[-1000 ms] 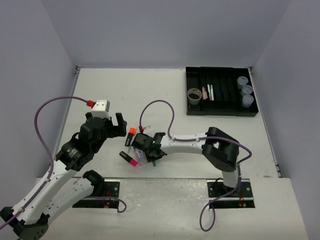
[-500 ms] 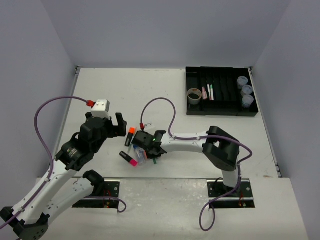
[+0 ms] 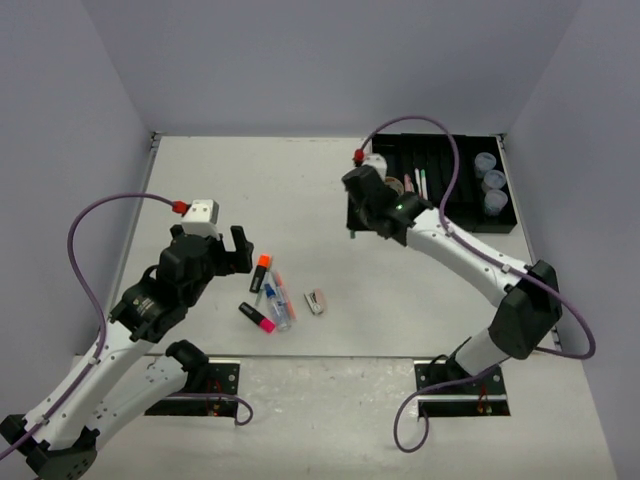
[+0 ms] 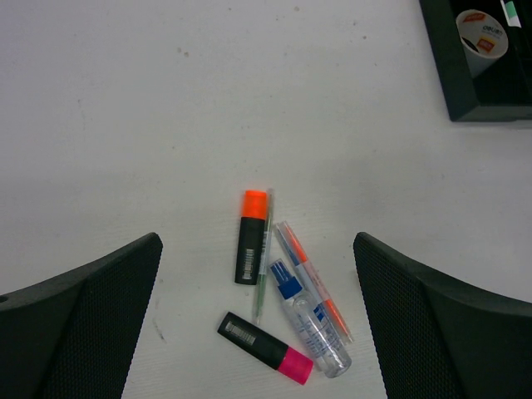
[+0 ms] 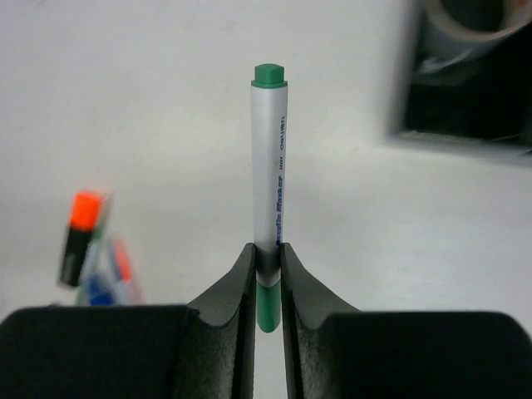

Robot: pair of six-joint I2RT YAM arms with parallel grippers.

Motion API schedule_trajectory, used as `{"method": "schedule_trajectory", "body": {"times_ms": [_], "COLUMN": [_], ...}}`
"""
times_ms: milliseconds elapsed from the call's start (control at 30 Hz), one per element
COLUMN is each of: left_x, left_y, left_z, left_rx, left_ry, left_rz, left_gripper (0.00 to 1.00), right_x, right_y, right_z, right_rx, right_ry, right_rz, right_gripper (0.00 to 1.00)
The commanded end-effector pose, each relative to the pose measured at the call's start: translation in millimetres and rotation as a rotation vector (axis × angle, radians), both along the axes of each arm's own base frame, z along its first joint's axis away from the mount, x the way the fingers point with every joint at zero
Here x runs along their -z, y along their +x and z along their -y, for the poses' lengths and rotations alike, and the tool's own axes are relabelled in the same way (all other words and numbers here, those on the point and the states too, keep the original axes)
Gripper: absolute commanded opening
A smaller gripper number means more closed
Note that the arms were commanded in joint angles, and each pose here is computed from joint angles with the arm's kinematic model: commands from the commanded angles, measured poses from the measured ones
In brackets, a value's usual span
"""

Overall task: Sort the stationery into containers
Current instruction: Place the pen in the storage box.

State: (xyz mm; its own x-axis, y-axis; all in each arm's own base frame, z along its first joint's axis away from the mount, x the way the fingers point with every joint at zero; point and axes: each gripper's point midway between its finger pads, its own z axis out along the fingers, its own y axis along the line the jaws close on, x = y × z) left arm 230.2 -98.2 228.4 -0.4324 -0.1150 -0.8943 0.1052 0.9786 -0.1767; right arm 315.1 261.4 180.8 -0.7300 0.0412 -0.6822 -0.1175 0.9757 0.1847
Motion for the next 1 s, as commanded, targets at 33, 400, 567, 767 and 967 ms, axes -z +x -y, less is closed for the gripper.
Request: {"method": "schedule_trajectory", "body": {"times_ms": [33, 400, 567, 767, 967], "left_x": [-8.3, -8.3, -8.3, -7.6, -7.0], "left_y": [3.4, 2.1, 2.2, 2.6, 2.7], "left_z": [-0.6, 0.1, 0.5, 1.2, 1.2], "left_rx": [0.005, 0.009, 0.010, 0.011, 0.011], "left_ry": [0.006, 0.005, 0.006, 0.007, 0.009], "left_rz": [0.042, 0.043, 0.043, 0.040, 0.038], "left_gripper": [1.00, 1.00, 1.00, 1.00, 1.00], "right_x": [5.0, 54.6, 63.0, 79.5, 93.9], "right_y": [76.2, 193.5, 217.6, 226.5, 223.3], "right_z": [114.5, 245.2, 262.3, 257.8, 247.9], "right_rx": [0.126, 0.262, 0.255, 0.218, 0.212], "right_ry": [-0.322, -0.440, -0.484, -0.482, -0.427], "right_rz": [0.053, -0.145, -0.151, -0.156, -0.181], "right_gripper": [0.00, 0.00, 0.00, 0.01, 0.02]}}
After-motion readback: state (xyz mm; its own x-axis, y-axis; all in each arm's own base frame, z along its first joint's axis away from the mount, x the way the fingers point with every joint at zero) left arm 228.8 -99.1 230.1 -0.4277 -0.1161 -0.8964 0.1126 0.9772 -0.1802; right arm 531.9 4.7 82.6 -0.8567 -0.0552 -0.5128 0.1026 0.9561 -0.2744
